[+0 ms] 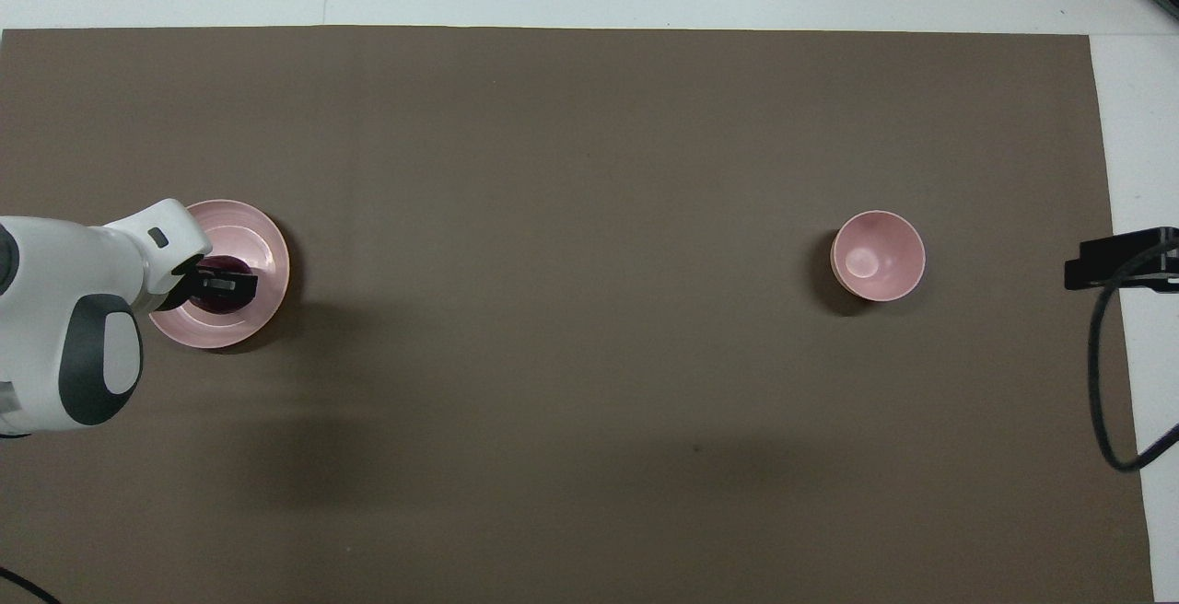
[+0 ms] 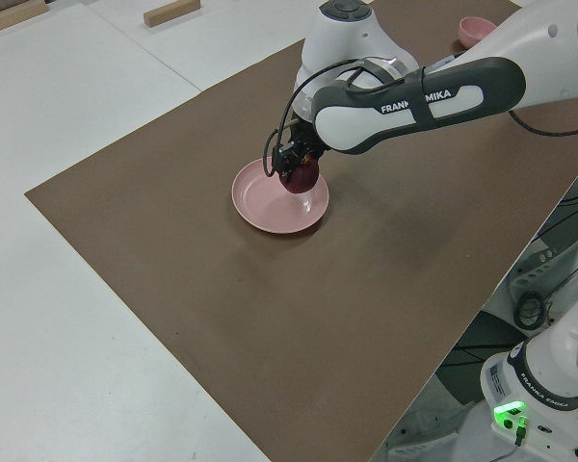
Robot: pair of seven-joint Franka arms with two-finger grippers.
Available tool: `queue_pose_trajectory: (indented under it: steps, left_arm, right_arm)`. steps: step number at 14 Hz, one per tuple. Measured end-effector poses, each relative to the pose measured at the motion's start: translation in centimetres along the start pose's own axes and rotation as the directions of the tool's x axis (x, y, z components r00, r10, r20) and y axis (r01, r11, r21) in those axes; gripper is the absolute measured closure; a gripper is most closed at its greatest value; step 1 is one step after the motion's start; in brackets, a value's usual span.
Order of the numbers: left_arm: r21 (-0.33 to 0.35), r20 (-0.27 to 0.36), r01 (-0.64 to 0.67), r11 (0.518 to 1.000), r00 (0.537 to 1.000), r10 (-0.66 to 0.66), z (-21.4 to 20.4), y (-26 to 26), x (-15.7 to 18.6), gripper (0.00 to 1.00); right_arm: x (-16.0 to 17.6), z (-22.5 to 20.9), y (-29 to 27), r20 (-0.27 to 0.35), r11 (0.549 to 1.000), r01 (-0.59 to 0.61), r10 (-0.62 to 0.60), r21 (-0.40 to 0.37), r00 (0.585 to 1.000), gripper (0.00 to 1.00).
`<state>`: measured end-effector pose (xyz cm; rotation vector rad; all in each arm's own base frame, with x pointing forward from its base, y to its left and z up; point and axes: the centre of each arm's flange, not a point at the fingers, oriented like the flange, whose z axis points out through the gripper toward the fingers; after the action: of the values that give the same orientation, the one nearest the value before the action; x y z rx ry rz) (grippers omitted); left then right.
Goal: Move apple from plate to bowl
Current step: 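Close the left gripper around the red apple, then lift the apple with the left gripper while the right gripper reaches forward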
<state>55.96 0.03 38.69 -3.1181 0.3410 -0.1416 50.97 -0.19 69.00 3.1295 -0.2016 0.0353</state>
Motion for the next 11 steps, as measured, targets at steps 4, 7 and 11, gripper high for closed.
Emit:
queue_pose_trajectory:
  steps: [4,7,11]
  left_arm:
    - [-0.088,0.019,-0.015,0.996,1.000,0.017,-7.5,3.4,1.3,0.28]
    - [-0.177,0.008,-0.017,0.984,1.000,0.019,-11.3,7.3,2.2,0.28]
    - [-0.303,0.023,0.026,0.953,1.000,-0.020,-11.8,14.7,2.7,0.28]
  right_arm:
    - [0.0,0.0,0.0,0.000,1.000,0.000,0.000,0.000,1.000,0.00]
    - [0.0,0.0,0.0,0.000,1.000,0.000,0.000,0.000,1.000,0.00]
    - [0.0,0.0,0.0,0.000,1.000,0.000,0.000,0.000,1.000,0.00]
